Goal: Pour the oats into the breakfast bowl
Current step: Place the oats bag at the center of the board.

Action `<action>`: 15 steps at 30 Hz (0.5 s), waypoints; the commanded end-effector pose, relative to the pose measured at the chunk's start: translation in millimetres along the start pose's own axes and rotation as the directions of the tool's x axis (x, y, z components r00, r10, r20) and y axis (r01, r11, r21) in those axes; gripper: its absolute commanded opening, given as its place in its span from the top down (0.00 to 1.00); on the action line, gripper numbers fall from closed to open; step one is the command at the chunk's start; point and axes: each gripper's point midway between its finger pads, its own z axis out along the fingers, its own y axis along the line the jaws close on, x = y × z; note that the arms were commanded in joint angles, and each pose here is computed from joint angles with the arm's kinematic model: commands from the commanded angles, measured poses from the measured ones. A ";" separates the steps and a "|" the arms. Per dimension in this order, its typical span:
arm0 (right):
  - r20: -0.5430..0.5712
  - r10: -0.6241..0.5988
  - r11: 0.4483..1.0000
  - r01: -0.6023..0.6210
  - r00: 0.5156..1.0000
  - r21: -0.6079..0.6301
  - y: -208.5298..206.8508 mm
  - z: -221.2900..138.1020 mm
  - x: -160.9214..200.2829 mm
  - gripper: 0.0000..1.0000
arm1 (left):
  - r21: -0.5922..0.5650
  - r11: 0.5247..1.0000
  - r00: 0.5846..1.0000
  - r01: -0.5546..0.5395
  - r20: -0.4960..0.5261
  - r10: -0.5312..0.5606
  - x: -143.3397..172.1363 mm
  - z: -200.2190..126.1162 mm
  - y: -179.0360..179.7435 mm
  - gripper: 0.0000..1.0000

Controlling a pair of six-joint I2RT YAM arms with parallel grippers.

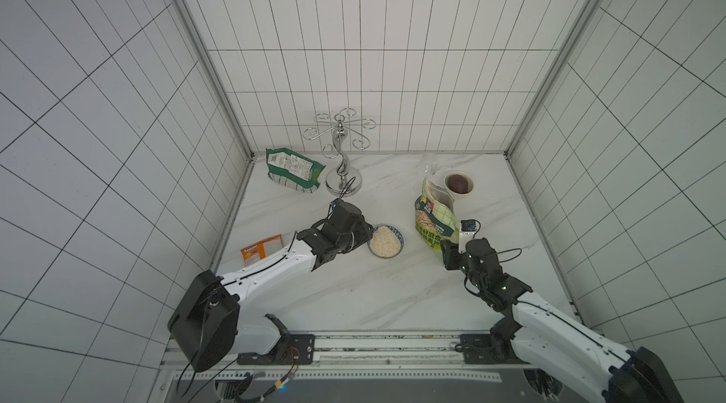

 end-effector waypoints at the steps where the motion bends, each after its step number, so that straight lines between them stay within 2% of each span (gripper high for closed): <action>1: 0.052 0.056 0.998 -0.056 0.997 -0.011 1.3 -8.0 -14.0 0.45 | -0.011 1.000 1.000 0.001 0.014 -0.001 -2.8 3.3 -1.9 0.60; 6: 0.042 0.059 0.998 -0.059 0.997 -0.013 1.7 -27.4 -20.4 0.28 | -0.009 1.000 1.000 -0.001 0.012 0.001 -2.0 4.5 -4.0 0.60; 8: 0.016 0.045 0.999 -0.045 0.999 -0.016 3.1 -38.9 -22.5 0.02 | -0.008 1.000 1.000 -0.005 0.010 0.005 -1.7 5.1 -5.4 0.60; 11: -0.016 0.011 1.000 -0.011 1.000 -0.027 10.0 -62.5 -39.8 0.01 | 0.000 1.000 1.000 -0.014 0.003 0.014 -0.5 5.5 -9.3 0.60; 12: -0.073 -0.014 1.000 0.013 0.997 -0.017 7.9 -67.4 -31.1 0.01 | 0.004 1.000 1.000 -0.020 0.000 0.020 0.3 5.7 -11.6 0.60; 15: -0.156 -0.030 0.999 0.025 0.987 -0.033 18.0 -92.1 -49.9 0.01 | 0.016 0.999 0.999 -0.033 -0.011 0.033 2.9 6.7 -17.5 0.60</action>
